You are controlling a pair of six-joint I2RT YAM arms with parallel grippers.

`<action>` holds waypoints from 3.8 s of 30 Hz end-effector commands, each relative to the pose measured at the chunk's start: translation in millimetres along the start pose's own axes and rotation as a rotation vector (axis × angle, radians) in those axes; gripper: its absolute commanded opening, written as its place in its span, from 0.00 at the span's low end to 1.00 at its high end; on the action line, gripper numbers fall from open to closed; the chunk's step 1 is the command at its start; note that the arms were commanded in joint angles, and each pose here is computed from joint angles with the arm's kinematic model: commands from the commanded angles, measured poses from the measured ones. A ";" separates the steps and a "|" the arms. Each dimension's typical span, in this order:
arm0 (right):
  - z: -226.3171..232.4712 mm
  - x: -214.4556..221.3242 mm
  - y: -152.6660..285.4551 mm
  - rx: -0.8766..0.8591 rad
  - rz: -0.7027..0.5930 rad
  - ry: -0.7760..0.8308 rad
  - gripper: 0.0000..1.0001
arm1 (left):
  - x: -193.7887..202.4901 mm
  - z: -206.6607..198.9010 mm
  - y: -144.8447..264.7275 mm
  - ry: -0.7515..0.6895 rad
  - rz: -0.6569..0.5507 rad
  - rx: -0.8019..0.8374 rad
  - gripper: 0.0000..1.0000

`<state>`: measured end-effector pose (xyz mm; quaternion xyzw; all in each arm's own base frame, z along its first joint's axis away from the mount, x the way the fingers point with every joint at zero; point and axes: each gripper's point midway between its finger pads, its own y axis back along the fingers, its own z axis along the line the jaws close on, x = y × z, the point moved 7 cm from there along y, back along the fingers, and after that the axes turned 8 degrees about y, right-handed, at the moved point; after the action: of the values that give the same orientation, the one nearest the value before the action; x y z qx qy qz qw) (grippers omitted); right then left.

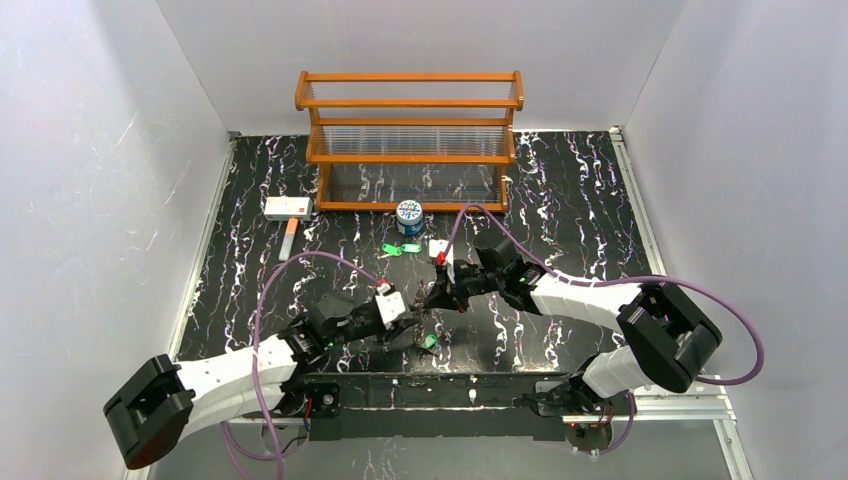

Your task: Put the keys on the keyring

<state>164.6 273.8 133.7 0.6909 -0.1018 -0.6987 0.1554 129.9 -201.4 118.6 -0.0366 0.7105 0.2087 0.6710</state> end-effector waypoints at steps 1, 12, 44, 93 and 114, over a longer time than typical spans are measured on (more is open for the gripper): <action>-9.3 -21.2 -4.3 0.024 -0.070 0.026 0.01 | -0.5 -11.0 -0.5 -0.021 -0.014 0.077 0.27; -2.8 -16.9 -1.2 -0.035 -0.055 0.088 0.01 | -22.0 12.0 5.6 -0.090 -0.041 -0.137 0.28; -5.4 -18.9 12.2 0.121 -0.112 0.155 0.49 | -25.0 6.0 -8.3 -0.043 -0.091 -0.080 0.00; -1.2 -37.6 5.1 -0.084 -0.317 0.168 0.01 | -42.0 -1.9 9.7 -0.003 -0.367 -0.085 0.00; -13.4 -25.0 36.5 0.222 -0.156 0.003 0.01 | -89.7 42.8 10.2 0.521 -0.369 -0.570 0.98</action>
<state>174.2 254.8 154.2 0.7015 -0.0979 -0.7039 0.0531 156.3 -201.7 195.7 -0.3486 0.7562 0.1712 0.5265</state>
